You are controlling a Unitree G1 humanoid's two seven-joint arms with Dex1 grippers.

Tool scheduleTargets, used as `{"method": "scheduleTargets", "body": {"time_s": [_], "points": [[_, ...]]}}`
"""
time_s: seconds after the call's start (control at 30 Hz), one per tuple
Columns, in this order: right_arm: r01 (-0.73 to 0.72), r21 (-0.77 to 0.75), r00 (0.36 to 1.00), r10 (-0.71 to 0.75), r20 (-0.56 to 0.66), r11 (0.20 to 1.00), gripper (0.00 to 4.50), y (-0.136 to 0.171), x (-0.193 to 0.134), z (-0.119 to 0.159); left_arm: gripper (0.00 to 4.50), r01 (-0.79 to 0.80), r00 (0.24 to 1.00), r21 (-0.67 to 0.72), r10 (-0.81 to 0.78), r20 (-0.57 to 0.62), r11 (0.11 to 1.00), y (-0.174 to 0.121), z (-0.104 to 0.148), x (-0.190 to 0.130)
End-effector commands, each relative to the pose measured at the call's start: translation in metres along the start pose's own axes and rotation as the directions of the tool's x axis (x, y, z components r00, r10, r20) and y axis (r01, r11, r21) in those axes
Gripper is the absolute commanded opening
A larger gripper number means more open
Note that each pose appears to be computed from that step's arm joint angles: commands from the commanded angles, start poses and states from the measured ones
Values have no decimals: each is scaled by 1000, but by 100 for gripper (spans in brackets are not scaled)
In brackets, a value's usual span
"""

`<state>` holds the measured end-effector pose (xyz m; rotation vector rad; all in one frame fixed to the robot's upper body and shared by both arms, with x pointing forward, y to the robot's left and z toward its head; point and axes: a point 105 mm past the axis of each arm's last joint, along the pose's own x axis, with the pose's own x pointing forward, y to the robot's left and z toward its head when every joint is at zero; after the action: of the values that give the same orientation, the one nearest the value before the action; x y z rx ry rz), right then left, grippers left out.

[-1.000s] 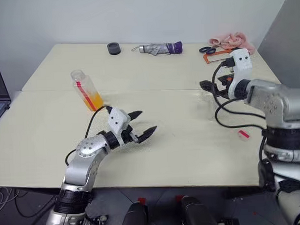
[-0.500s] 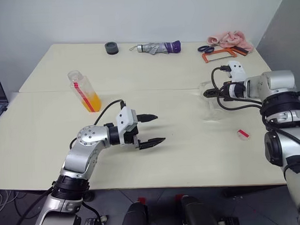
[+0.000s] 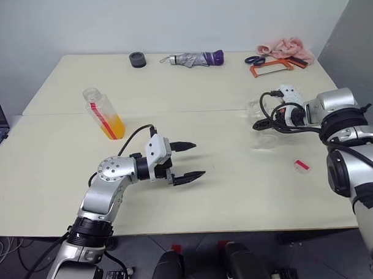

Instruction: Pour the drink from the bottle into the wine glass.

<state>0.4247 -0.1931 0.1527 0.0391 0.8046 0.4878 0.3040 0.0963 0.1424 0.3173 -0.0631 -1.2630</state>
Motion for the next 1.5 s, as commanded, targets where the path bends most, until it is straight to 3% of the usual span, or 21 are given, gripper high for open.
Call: {"method": "scheduleTargets", "body": {"time_s": [0.03,0.2,0.3,0.5,0.63,0.8,0.97,1.17,1.5], "points": [[-30,-37,999,31,13,999,277,8,-4,11,450,-17,999,14,17,29,1000,2,7,0],[-35,-44,999,34,-22,998,94,10,5,2,450,-17,1000,28,16,23,999,1,9,2],[-22,-33,1000,22,0,999,11,9,5,5,450,-17,1000,30,16,23,999,0,11,3],[-40,16,995,38,96,999,12,14,-5,26,450,-28,1000,23,27,15,999,1,12,1],[-114,62,947,90,308,991,12,32,-9,62,450,-67,997,-9,67,26,998,4,15,-3],[-84,-46,862,96,498,995,12,53,4,82,450,-140,989,-47,142,43,989,14,23,-16],[-15,-177,829,111,549,984,12,87,23,62,450,-200,977,-52,203,71,978,28,32,-31],[24,-133,782,64,620,991,12,97,28,50,450,-186,982,-67,187,12,980,30,23,-38],[0,-163,848,87,523,987,12,95,44,-14,450,-151,988,-81,149,-31,985,29,15,-37]]}}
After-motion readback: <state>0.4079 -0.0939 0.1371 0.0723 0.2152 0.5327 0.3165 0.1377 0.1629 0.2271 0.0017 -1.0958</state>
